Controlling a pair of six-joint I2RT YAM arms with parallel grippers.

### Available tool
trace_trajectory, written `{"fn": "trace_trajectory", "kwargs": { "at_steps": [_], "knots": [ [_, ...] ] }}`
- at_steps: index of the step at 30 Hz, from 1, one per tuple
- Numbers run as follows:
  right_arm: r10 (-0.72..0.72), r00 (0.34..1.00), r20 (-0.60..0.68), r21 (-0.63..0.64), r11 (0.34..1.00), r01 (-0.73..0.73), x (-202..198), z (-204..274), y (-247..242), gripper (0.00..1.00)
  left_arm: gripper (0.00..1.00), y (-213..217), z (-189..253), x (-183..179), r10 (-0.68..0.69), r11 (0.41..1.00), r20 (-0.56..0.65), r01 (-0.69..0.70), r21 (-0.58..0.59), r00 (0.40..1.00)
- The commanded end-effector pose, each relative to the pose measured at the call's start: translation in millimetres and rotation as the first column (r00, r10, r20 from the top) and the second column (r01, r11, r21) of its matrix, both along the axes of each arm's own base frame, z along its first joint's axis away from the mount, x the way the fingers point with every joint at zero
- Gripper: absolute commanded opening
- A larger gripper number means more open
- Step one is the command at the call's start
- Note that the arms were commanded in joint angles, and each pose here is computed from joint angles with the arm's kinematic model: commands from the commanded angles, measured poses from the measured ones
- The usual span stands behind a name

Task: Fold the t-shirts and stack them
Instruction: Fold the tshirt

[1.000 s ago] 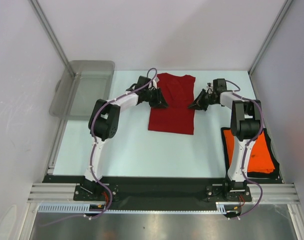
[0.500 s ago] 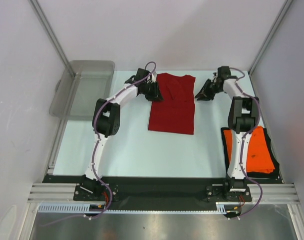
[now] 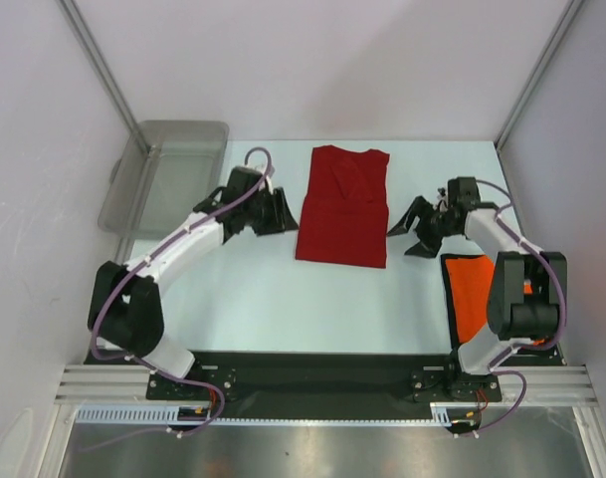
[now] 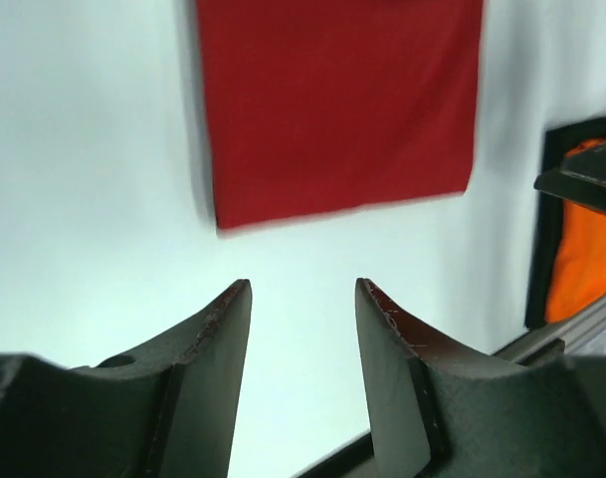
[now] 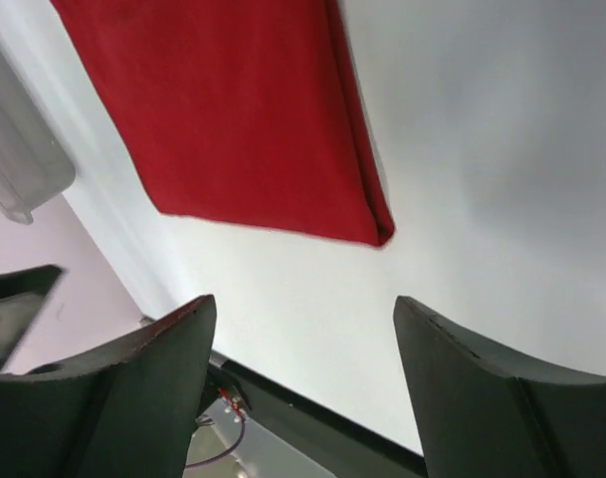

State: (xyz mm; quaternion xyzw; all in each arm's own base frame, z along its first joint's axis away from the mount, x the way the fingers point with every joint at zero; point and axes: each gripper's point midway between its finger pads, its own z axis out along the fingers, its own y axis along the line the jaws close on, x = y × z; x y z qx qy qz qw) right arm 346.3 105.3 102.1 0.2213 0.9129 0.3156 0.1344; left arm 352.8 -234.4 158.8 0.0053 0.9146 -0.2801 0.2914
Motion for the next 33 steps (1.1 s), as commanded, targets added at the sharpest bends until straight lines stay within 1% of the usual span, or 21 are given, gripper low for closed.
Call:
{"fn": "trace_trajectory", "kwargs": {
  "at_steps": [1,2,3,4,5,6,7,9,12,13,14,15,16,17,18,19,20,24,27,33],
  "knots": [
    [-0.070,0.995,0.074,0.139,0.988,0.059,-12,10,28,0.78,0.52,2,-32,-26,0.167,0.983,-0.098,-0.174,-0.066,0.981],
    [-0.089,0.991,0.102,0.155,0.985,0.072,-19,15,31,0.78,0.52,-1,-38,-32,0.224,0.961,-0.162,-0.245,-0.125,0.961],
    [-0.126,0.989,0.079,0.178,0.978,0.111,-29,3,37,0.78,0.51,2,-56,-46,0.240,0.952,-0.213,-0.272,-0.140,0.947],
    [-0.143,0.987,0.076,0.193,0.973,0.127,-35,-1,39,0.75,0.51,-2,-54,-41,0.253,0.937,-0.203,-0.292,-0.191,0.946],
    [-0.151,0.986,0.076,0.222,0.966,0.131,-40,-3,43,0.73,0.51,-4,-57,-42,0.278,0.920,-0.232,-0.328,-0.215,0.932],
    [-0.178,0.976,0.121,0.273,0.952,0.140,-36,8,48,0.71,0.51,-3,-62,-41,0.286,0.917,-0.232,-0.336,-0.216,0.930],
    [-0.187,0.977,0.100,0.274,0.949,0.153,-46,-5,48,0.69,0.53,-6,-65,-39,0.287,0.917,-0.231,-0.337,-0.215,0.930],
    [-0.207,0.974,0.096,0.252,0.951,0.177,-49,-13,45,0.69,0.54,-6,-70,-37,0.305,0.909,-0.250,-0.360,-0.212,0.919],
    [-0.229,0.968,0.099,0.211,0.956,0.204,-48,-24,39,0.65,0.56,-7,-78,-34,0.345,0.875,-0.290,-0.417,-0.244,0.893],
    [-0.237,0.967,0.098,0.203,0.956,0.214,-46,-26,37,0.62,0.56,-9,-77,-30,0.351,0.868,-0.288,-0.425,-0.256,0.891],
    [-0.247,0.964,0.094,0.197,0.954,0.225,-45,-30,36,0.60,0.56,-10,-81,-29,0.362,0.858,-0.312,-0.445,-0.257,0.879],
    [-0.250,0.960,0.124,0.215,0.952,0.220,-39,-26,37,0.57,0.56,-12,-85,-28,0.369,0.853,-0.326,-0.456,-0.254,0.871],
    [-0.252,0.961,0.117,0.218,0.950,0.223,-36,-30,38,0.53,0.56,-12,-87,-27,0.376,0.845,-0.333,-0.467,-0.260,0.865],
    [-0.254,0.960,0.115,0.223,0.949,0.224,-33,-32,39,0.52,0.56,-12,-96,-29,0.394,0.827,-0.371,-0.501,-0.256,0.841],
    [-0.253,0.960,0.119,0.226,0.948,0.222,-30,-33,39,0.51,0.56,-11,-99,-28,0.402,0.813,-0.388,-0.518,-0.265,0.830],
    [-0.254,0.963,0.091,0.218,0.949,0.230,-30,-42,39,0.50,0.56,-14,-98,-25,0.402,0.798,-0.394,-0.527,-0.293,0.827],
    [-0.256,0.963,0.082,0.209,0.949,0.235,-29,-45,38,0.49,0.56,-13,-109,-29,0.412,0.779,-0.438,-0.558,-0.285,0.799],
    [-0.284,0.958,0.035,0.165,0.947,0.275,-32,-59,32,0.48,0.54,-11,-115,-31,0.435,0.754,-0.468,-0.596,-0.278,0.769],
    [-0.300,0.953,0.042,0.136,0.947,0.292,-32,-63,27,0.48,0.55,-5,-123,-33,0.464,0.741,-0.485,-0.625,-0.246,0.741],
    [-0.309,0.950,0.039,0.123,0.945,0.302,-24,-70,26,0.48,0.52,-9,-130,-25,0.470,0.728,-0.505,-0.642,-0.243,0.724]
  ]
}}
